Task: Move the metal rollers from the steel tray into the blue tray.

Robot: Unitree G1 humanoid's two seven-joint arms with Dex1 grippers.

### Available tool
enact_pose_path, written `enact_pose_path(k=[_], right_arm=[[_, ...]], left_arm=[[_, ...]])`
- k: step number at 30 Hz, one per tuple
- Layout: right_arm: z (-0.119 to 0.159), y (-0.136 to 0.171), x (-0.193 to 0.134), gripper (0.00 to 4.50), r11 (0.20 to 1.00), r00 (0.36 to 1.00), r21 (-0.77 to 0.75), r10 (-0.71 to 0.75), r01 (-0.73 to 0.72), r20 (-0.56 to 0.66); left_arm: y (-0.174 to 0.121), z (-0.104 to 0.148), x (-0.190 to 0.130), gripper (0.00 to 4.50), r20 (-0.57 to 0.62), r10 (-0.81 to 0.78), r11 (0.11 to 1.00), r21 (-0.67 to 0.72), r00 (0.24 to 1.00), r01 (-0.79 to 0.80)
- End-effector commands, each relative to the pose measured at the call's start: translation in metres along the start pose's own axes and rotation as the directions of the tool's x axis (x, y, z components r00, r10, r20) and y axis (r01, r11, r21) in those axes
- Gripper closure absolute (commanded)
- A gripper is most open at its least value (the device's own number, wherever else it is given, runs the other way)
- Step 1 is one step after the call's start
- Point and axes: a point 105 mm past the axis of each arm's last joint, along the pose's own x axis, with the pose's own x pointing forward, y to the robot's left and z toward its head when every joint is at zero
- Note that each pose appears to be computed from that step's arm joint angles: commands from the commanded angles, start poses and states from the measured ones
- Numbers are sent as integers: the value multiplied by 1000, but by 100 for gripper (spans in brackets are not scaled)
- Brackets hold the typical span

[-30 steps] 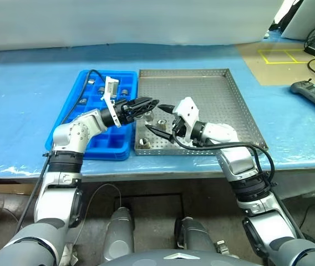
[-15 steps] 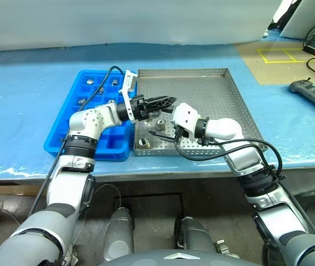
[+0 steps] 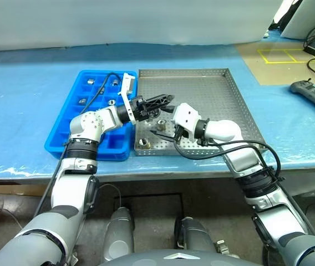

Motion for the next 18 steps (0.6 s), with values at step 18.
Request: enact_pose_path(k=[18], right_arm=[[24, -12, -10, 40, 997, 997, -74, -15, 21, 72]], left_arm=[[11, 0, -6, 100, -10, 0, 985, -172, 1000, -2]])
